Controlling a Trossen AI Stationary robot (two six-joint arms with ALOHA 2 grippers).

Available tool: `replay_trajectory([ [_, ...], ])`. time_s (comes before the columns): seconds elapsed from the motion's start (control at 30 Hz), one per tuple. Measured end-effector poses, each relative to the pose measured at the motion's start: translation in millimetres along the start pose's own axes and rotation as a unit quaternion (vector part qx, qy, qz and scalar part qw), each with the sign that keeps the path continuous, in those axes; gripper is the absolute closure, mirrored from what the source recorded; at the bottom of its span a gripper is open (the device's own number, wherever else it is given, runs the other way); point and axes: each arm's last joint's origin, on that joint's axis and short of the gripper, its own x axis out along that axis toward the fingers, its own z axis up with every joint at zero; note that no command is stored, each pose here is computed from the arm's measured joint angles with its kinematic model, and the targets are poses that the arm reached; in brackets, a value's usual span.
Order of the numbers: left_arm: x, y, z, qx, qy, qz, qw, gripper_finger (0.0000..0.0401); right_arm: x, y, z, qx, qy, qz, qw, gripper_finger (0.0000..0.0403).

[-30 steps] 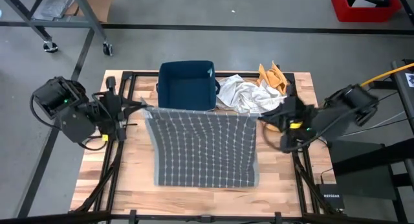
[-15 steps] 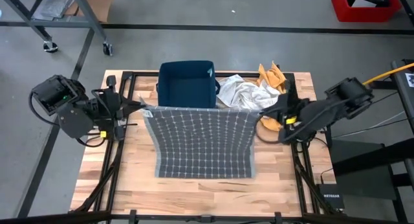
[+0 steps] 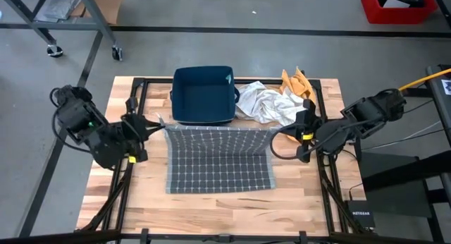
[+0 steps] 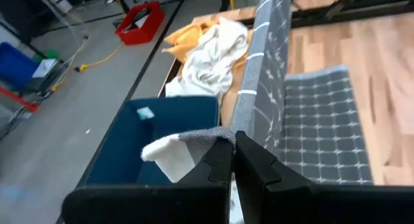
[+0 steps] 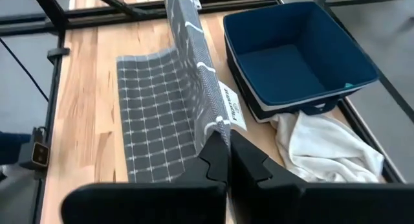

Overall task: Fold towel
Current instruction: Fold the gray patterned towel

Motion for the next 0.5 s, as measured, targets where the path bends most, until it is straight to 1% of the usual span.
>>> replay_trajectory([
  [0.1, 8, -6, -12, 0.001, 0.013, 0.011, 1.000, 0.0401, 6, -3, -12, 0.008, -0.015, 0.006, 1.000, 0.0402],
  [0.23, 17, -15, -25, 0.003, 0.039, 0.020, 0.999, 0.0401, 21, -5, -35, 0.012, -0.001, 0.007, 1.000, 0.0402],
  [0.33, 22, -21, -33, -0.016, 0.061, 0.011, 0.998, 0.0401, 34, -3, -50, 0.025, 0.008, 0.015, 1.000, 0.0402],
  [0.4, 25, -25, -39, -0.027, 0.088, -0.001, 0.996, 0.0400, 43, -2, -62, 0.024, 0.032, 0.020, 0.999, 0.0402],
  [0.5, 26, -33, -45, -0.062, 0.110, -0.021, 0.992, 0.0400, 52, 2, -70, 0.057, 0.045, 0.039, 0.997, 0.0402],
])
